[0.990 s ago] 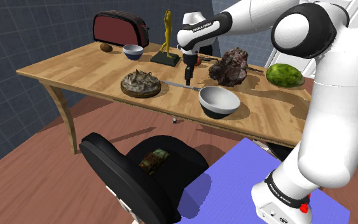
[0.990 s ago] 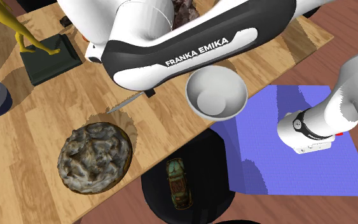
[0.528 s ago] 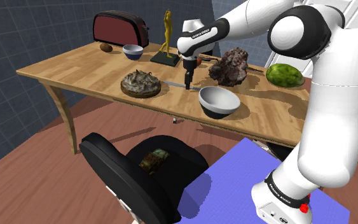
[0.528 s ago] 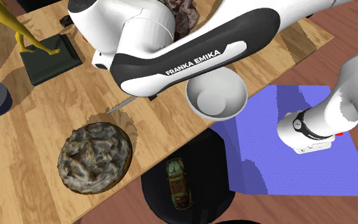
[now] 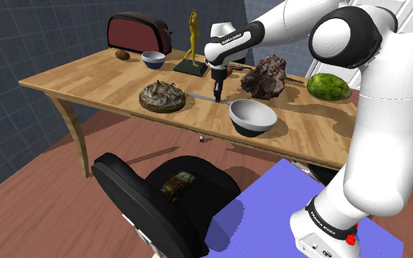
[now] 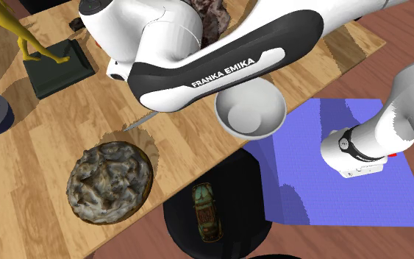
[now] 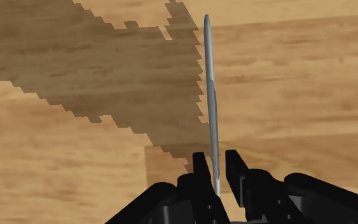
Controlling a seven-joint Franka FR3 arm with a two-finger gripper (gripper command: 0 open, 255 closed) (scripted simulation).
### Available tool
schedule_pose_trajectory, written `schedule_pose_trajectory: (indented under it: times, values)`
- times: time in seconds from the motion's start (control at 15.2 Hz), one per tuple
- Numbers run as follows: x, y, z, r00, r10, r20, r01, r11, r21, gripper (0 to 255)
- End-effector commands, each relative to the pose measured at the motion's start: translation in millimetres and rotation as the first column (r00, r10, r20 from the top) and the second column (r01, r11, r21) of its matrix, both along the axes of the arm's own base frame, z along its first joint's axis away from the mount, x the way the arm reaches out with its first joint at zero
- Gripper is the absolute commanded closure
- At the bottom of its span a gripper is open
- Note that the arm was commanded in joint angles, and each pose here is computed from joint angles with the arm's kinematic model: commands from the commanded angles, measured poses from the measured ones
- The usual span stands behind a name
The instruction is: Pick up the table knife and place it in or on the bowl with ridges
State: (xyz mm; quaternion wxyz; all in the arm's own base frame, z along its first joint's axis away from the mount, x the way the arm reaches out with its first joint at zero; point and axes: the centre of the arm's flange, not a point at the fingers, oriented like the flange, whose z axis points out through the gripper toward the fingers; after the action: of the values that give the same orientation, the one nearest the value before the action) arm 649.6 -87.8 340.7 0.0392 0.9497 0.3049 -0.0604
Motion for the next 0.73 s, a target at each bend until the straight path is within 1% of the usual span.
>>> schedule_pose_trajectory:
  times: [0.0,0.4,0.66]
  values:
    - [0,0,0,1.000,0.000,0.000,0.000,1.000,0.000,255]
    - [0,0,0,1.000,0.000,0.000,0.000,1.000,0.000,255]
    - [0,0,21,1.000,0.000,0.000,0.000,1.000,0.000,255]
